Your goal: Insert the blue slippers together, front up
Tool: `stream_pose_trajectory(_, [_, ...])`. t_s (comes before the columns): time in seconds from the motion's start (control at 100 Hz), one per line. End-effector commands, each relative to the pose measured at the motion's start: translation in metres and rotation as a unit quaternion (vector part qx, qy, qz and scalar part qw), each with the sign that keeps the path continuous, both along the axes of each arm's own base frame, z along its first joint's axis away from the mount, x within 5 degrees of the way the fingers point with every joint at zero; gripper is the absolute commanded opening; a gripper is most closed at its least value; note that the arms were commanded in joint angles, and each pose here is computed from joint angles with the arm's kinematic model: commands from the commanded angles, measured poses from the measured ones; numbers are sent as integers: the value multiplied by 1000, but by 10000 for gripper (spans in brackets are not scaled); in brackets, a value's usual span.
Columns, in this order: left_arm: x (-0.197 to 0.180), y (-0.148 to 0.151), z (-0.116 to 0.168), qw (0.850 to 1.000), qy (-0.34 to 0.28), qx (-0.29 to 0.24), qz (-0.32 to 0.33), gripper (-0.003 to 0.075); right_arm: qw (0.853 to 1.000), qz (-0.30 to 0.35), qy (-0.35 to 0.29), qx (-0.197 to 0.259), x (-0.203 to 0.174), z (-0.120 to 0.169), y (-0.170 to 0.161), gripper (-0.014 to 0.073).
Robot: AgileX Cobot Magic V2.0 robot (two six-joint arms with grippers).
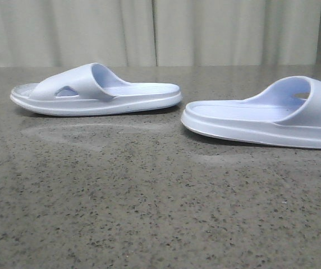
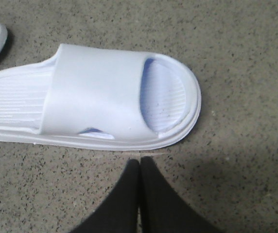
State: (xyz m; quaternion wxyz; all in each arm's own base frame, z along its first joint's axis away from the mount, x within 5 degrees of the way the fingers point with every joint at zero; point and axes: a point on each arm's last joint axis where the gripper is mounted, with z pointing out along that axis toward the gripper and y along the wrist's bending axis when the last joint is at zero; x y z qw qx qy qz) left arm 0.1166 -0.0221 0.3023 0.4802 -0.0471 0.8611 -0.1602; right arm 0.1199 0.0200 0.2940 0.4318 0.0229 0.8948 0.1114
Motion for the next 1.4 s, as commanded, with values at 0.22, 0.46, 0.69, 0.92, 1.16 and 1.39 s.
stream_pose_trajectory(0.22, [25, -10, 21, 998, 2, 0, -60, 217, 998, -1, -55, -13, 4, 26, -2, 72])
stream_pose_trajectory(0.46, [43, -14, 24, 997, 22, -19, -72, 342, 998, -19, -39, -41, 10, 23, -9, 237])
stream_pose_trajectory(0.69, [55, -14, 19, 996, 42, -19, -71, 342, 996, -74, 10, -47, 41, 22, -26, 237])
stream_pose_trajectory(0.92, [65, -15, 11, 995, 60, -7, -83, 342, 997, -63, 53, -9, 74, 14, -28, 237])
stream_pose_trajectory(1.16, [73, -15, 5, 994, 67, -4, -82, 342, 992, -60, 96, 59, 93, 4, -49, 237])
stream_pose_trajectory(1.39, [78, -15, 2, 994, 70, -5, -82, 342, 984, -46, 126, 115, 107, -13, -60, 237])
